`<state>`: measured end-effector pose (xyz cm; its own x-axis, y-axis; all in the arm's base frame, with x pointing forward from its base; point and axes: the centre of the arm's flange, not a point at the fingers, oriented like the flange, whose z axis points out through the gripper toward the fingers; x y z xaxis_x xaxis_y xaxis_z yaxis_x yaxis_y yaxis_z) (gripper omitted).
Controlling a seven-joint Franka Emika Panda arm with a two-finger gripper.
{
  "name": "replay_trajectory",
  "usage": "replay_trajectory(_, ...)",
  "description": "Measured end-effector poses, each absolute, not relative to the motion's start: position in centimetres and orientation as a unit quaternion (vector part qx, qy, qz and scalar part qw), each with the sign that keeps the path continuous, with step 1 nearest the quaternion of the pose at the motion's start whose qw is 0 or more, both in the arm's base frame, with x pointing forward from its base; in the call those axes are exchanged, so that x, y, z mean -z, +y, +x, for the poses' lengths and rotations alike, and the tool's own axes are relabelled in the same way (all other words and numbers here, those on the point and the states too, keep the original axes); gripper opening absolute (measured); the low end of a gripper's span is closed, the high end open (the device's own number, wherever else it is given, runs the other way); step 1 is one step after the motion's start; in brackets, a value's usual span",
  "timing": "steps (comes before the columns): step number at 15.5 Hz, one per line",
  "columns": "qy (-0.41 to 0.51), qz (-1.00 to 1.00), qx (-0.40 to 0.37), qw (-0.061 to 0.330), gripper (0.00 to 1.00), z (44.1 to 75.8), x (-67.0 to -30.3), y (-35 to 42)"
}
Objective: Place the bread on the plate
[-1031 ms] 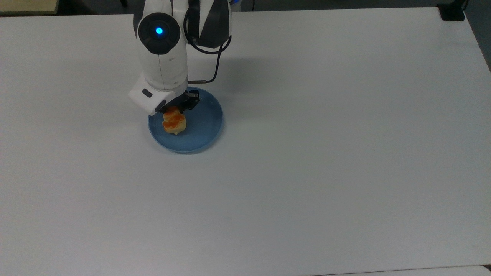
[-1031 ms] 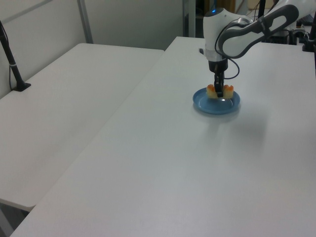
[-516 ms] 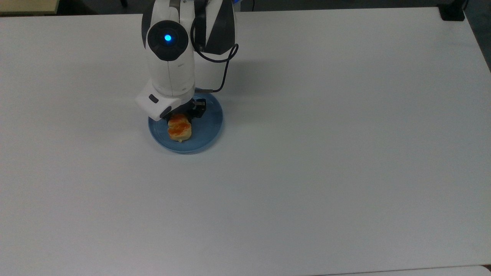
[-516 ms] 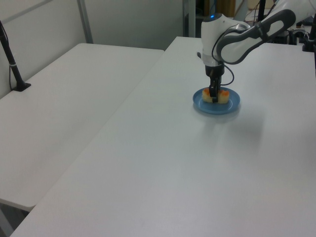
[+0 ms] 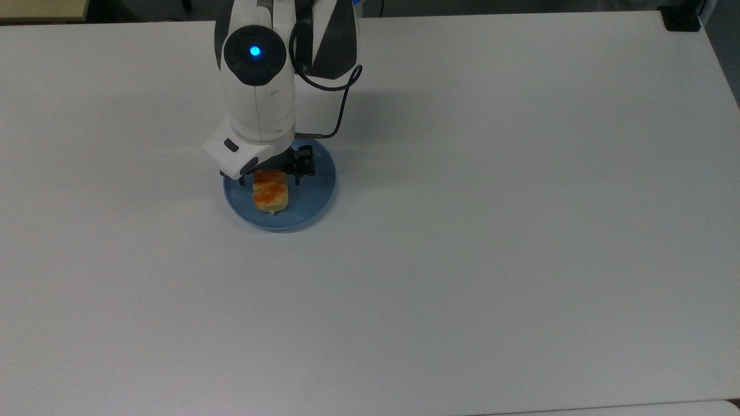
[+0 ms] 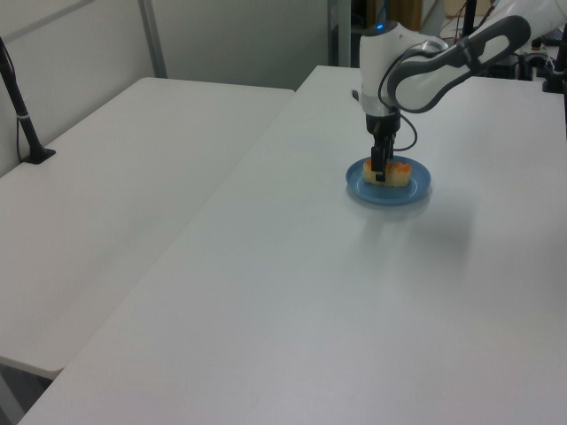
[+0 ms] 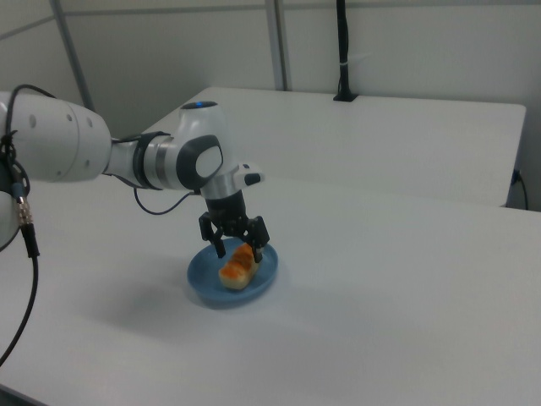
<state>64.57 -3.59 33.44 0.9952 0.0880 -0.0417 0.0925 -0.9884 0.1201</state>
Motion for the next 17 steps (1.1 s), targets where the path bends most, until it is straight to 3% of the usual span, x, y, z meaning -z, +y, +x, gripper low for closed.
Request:
replay_trajectory(2,0.021,0.997,0.022,0.067,1.0,64.2,-36.6,-3.8)
replay_trajectory(6,-0.052,0.996,0.015,0.076,1.0,62.0,-48.3,-4.3)
replay_trajectory(11,-0.135,0.991,-0.02,-0.001,1.0,55.4,-61.1,-8.0)
replay_trajectory(14,-0.153,0.987,-0.037,-0.026,1.0,52.9,-64.1,-10.0)
replay_trajectory(17,-0.129,0.99,-0.052,-0.025,1.0,53.3,-64.3,-9.9)
